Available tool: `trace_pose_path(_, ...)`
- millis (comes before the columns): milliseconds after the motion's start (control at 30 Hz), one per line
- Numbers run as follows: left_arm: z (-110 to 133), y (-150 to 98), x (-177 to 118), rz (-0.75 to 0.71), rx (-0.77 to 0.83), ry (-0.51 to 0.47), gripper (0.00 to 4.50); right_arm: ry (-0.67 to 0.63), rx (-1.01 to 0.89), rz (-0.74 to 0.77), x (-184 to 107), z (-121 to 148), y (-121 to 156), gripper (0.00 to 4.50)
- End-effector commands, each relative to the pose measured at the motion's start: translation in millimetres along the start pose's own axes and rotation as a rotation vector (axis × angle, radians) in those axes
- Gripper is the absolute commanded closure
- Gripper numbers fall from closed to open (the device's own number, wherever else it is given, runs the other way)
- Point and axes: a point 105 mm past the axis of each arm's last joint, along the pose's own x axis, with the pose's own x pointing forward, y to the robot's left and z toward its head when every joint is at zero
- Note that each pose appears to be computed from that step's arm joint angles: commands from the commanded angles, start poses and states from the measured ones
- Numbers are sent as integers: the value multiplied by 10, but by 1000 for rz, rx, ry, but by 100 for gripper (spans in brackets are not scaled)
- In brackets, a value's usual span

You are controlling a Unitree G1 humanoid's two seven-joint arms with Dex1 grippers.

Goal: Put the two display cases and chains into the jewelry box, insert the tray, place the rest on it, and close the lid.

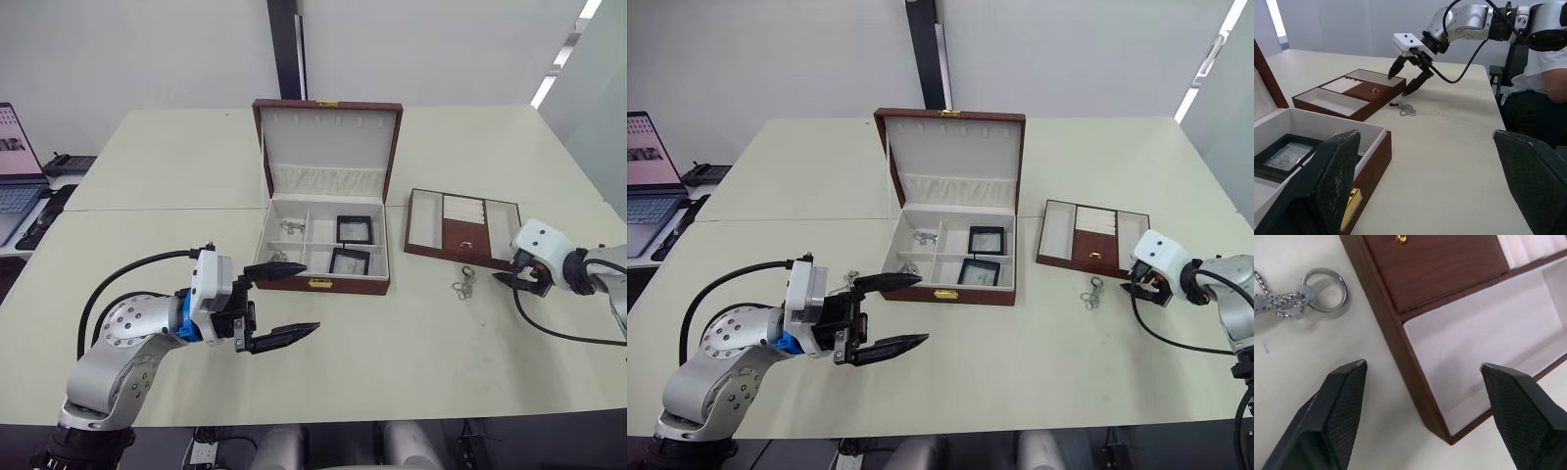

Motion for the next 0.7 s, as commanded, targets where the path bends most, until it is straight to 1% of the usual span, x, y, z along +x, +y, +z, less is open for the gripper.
trace_pose_path(33, 59, -20, 38, -11, 32, -18, 0, -16, 13, 3, -16, 42, 4, 150)
trace_pose_path(100, 57, -19, 43, -8, 32, -18, 0, -16, 24, 13, 1, 21, 40, 219)
trace_pose_path(133, 57, -18, 45, -8, 32, -18, 0, -19, 25, 15, 4, 25, 46, 240)
trace_pose_path(167, 57, -18, 47, -7, 32, -18, 0, -23, 28, 14, 3, 31, 45, 273)
trace_pose_path(200, 57, -19, 48, -7, 31, -17, 0, -26, 29, 13, 0, 36, 44, 286)
trace_pose_path(267, 54, -17, 53, -7, 30, -17, 0, -29, 29, 14, -9, 36, 49, 338)
trace_pose_path(433, 53, 0, 55, -3, 30, -16, 0, -44, 40, 42, -60, 12, 119, 444)
trace_pose_path(533, 56, 4, 53, -2, 30, -15, 0, -57, 59, 51, -108, 13, 132, 447)
trace_pose_path(700, 64, 22, 61, -2, 32, -13, 0, -91, 128, 40, -215, 67, 63, 447)
